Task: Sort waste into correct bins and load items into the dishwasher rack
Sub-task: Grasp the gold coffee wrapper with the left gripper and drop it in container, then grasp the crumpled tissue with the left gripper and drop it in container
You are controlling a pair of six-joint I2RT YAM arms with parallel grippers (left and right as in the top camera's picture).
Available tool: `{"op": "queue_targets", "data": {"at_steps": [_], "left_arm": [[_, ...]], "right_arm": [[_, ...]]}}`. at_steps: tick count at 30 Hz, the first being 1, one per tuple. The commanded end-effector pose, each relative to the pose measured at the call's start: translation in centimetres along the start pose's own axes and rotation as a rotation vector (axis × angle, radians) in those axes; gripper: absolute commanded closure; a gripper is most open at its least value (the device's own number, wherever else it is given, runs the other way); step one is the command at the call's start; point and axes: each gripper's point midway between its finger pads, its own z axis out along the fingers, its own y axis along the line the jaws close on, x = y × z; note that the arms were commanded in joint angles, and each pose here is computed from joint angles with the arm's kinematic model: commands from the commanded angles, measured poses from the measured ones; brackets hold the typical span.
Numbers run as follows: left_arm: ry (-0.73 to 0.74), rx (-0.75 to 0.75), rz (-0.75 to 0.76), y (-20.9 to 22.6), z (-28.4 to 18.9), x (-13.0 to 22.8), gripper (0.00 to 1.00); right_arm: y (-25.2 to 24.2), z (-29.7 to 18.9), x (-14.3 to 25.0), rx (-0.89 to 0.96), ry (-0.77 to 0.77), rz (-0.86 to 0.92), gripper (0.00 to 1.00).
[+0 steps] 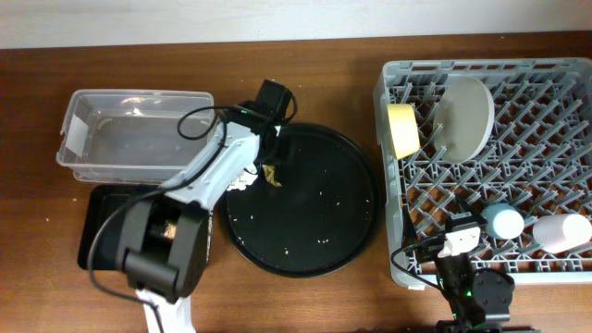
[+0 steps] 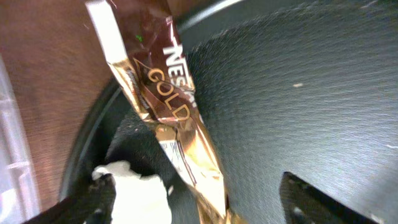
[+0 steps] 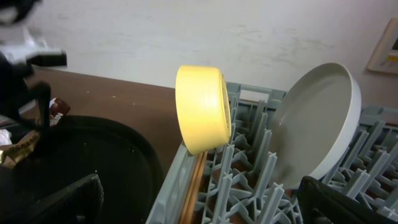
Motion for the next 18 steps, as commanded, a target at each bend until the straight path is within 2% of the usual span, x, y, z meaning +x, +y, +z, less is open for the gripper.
{"op": "queue_targets", "data": {"at_steps": [1,2,3,4,6,7,9,11,13,15,16,17,18], "left_arm": [[0.039,-0.012,-0.003,-0.2,2.6,0.8,0.5],[0.044,0.025,-0.002,-0.9,2.7,0.9,0.78],[0.062,0.072,0.0,-1.8,2.4,1.2,0.99],[0.092,0.145,-0.005,-2.9,1.0,1.2,1.0],[0.077,0.162,-0.063,-2.2,-3.2,0.1,0.99],[0.029,0.16,-0.103,-0.2,-6.6,-0.8,0.99],[-0.023,0.119,-0.229,4.2,-9.7,-1.3,0.99],[-0.071,0.079,-0.43,11.2,-10.7,-1.9,0.99],[-0.113,0.065,-0.538,16.0,-10.9,-2.3,0.99],[-0.12,-0.062,-0.621,19.8,-10.7,-1.4,0.97],[-0.156,-0.107,-0.691,21.4,-10.7,-1.7,0.0],[-0.176,-0.032,-0.676,20.4,-11.2,-2.6,0.0],[-0.174,0.086,-0.583,18.2,-12.5,-3.1,0.0]], "right_arm": [[0.0,0.0,0.2,0.001,0.002,0.005,0.02],[0.0,0.0,0.2,0.001,0.002,0.005,0.02],[0.0,0.0,0.2,0.001,0.002,0.005,0.01],[0.0,0.0,0.2,0.001,0.002,0.005,0.02],[0.0,0.0,0.2,0.001,0.002,0.005,0.02],[0.0,0.0,0.2,0.001,0.002,0.005,0.02],[0.0,0.0,0.2,0.001,0.002,0.005,0.02],[0.0,0.0,0.2,0.001,0.002,0.005,0.02],[0.0,0.0,0.2,0.001,0.002,0.005,0.02],[0.0,0.0,0.2,0.001,0.002,0.005,0.02],[0.0,0.0,0.2,0.001,0.002,0.005,0.02],[0.0,0.0,0.2,0.001,0.002,0.005,0.02],[0.0,0.0,0.2,0.001,0.002,0.005,0.02]]}}
